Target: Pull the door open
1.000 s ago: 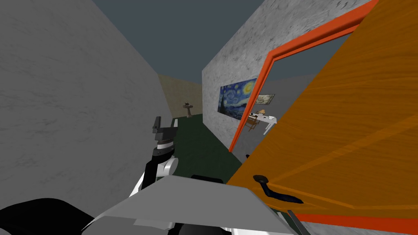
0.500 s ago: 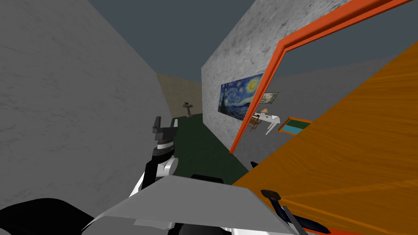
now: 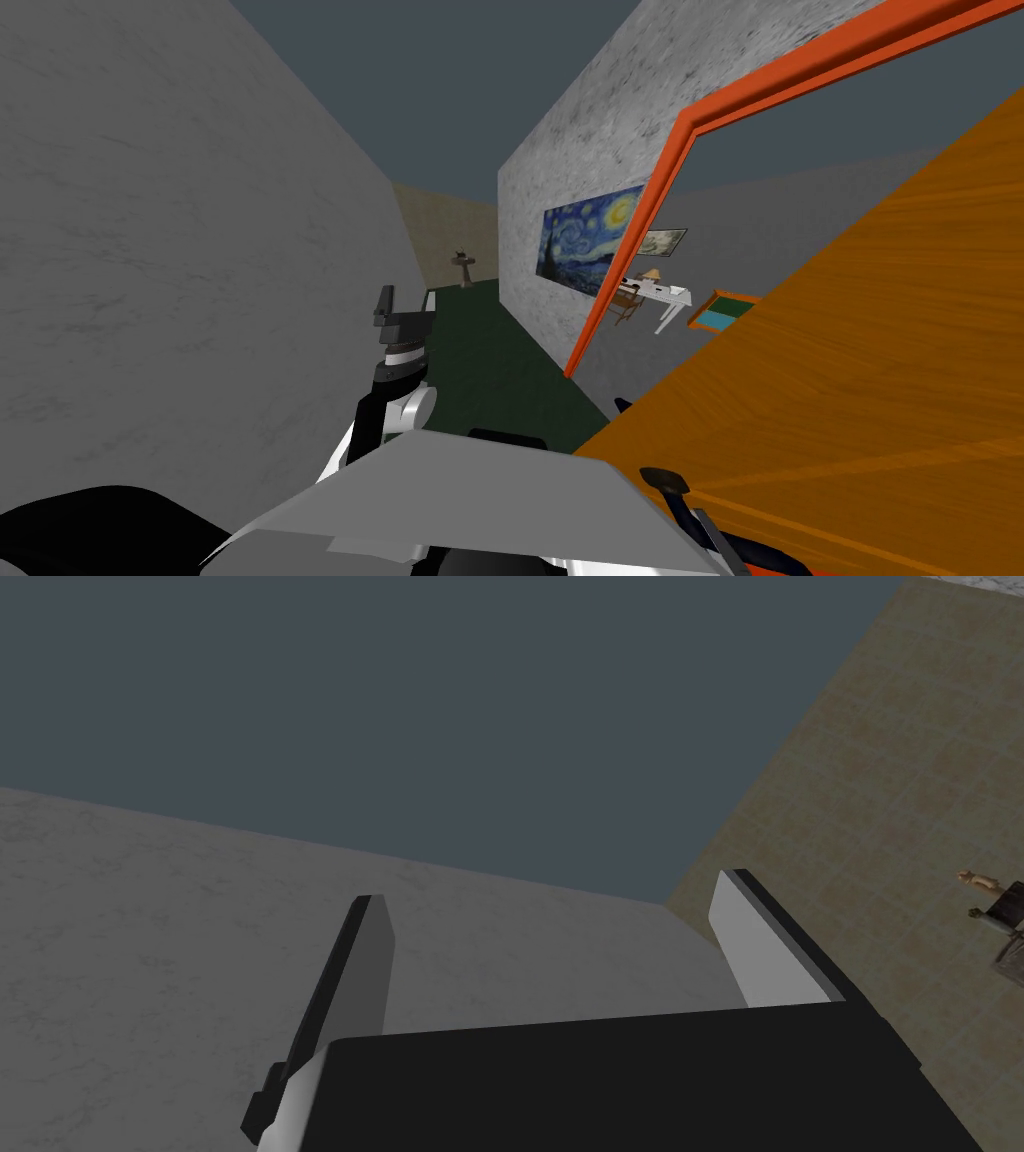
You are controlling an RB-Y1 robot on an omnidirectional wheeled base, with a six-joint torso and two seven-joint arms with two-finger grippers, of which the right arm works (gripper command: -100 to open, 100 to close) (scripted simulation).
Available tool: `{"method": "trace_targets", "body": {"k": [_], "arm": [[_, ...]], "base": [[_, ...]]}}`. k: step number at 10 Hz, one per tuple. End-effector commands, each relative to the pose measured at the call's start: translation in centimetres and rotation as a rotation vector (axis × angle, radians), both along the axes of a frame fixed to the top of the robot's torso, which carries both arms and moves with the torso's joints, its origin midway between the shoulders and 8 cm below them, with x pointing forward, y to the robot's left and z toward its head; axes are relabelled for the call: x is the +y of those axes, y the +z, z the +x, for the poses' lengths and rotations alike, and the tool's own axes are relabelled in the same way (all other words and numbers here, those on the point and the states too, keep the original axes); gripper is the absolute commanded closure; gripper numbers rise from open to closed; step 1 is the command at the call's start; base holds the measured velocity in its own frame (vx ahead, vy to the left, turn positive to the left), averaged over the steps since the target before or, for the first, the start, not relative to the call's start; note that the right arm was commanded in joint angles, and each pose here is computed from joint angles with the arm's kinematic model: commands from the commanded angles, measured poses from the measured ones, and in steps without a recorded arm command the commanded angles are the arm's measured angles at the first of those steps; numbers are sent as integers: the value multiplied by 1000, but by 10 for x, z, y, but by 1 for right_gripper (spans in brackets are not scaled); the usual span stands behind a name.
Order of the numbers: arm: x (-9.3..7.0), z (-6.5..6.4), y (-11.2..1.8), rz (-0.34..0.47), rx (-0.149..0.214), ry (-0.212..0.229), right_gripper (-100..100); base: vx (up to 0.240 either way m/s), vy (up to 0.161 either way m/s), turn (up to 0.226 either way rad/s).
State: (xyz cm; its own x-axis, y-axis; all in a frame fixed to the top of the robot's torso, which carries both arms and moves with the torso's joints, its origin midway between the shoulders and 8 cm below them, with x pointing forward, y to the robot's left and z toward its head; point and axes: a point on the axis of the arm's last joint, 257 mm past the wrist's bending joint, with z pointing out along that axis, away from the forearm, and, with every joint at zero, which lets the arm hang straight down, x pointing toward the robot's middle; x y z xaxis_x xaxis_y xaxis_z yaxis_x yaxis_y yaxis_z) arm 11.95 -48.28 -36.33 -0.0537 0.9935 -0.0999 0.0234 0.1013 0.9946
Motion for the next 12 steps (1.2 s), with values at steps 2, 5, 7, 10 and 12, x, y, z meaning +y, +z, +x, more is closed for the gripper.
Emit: {"method": "trace_targets", "body": {"k": [2,5,7,10,12], "arm": [[-2,-7,-6,-1,24,-20,100],[-1,-16,-7,-2,30,-33,100],[1,-22,-6,-2,24,-38,100],[4,-28,-2,-2,11,-38,100],[7,-32,3,-1,-7,-35,100]], "base": [[-175,-27,145],[-66,-7,42],[-186,-49,169],[-140,-35,72],[-61,-7,27]]}}
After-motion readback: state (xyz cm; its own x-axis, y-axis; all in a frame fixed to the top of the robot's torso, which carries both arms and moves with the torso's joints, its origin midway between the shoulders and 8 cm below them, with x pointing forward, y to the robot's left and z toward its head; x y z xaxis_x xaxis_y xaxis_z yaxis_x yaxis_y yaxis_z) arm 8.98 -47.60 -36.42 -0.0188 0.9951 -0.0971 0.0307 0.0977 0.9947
